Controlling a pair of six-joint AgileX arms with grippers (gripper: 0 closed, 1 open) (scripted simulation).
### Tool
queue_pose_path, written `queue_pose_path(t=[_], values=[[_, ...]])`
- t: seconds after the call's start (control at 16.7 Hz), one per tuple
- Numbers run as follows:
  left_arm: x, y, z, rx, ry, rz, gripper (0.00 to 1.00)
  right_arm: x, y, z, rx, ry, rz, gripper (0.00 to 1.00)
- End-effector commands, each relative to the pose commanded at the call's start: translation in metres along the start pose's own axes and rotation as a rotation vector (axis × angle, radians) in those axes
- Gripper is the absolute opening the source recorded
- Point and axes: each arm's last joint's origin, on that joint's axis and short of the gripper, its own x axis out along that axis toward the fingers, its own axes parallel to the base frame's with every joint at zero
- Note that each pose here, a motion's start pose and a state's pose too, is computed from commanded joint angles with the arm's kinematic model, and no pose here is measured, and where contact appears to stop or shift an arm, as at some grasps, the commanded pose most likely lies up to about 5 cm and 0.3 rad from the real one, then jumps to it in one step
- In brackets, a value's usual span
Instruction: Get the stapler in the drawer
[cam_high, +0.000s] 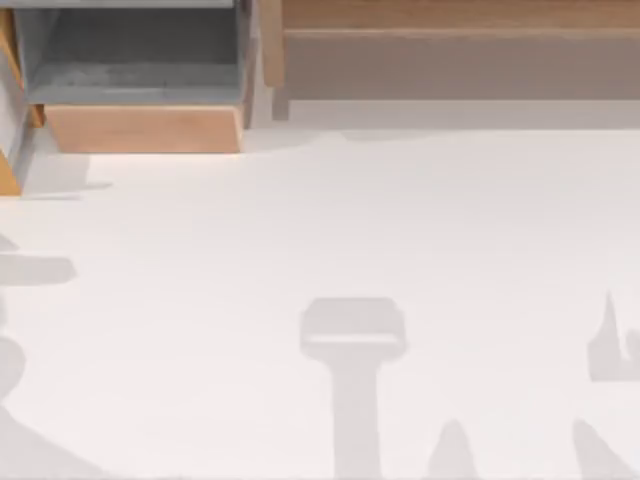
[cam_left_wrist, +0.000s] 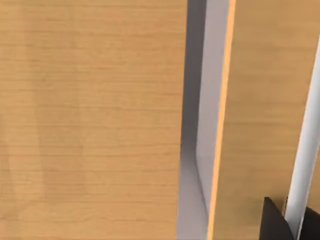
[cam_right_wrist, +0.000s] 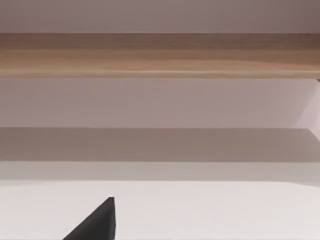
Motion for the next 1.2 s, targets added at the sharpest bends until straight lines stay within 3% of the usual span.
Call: queue_pose_path(t=[0.3, 0.72, 1.2], values=[[0.036, 0.000, 0.001, -0.001, 0.002, -0.002, 0.00, 0.000, 0.000, 0.000, 0.000, 0.000, 0.000, 1.00], [0.042, 0.000, 0.001, -0.004, 0.002, -0.005, 0.00, 0.000, 0.000, 0.000, 0.000, 0.000, 0.000, 1.00], [0.096, 0.002, 0.000, -0.002, 0.006, -0.003, 0.00, 0.000, 0.000, 0.000, 0.000, 0.000, 0.000, 1.00]])
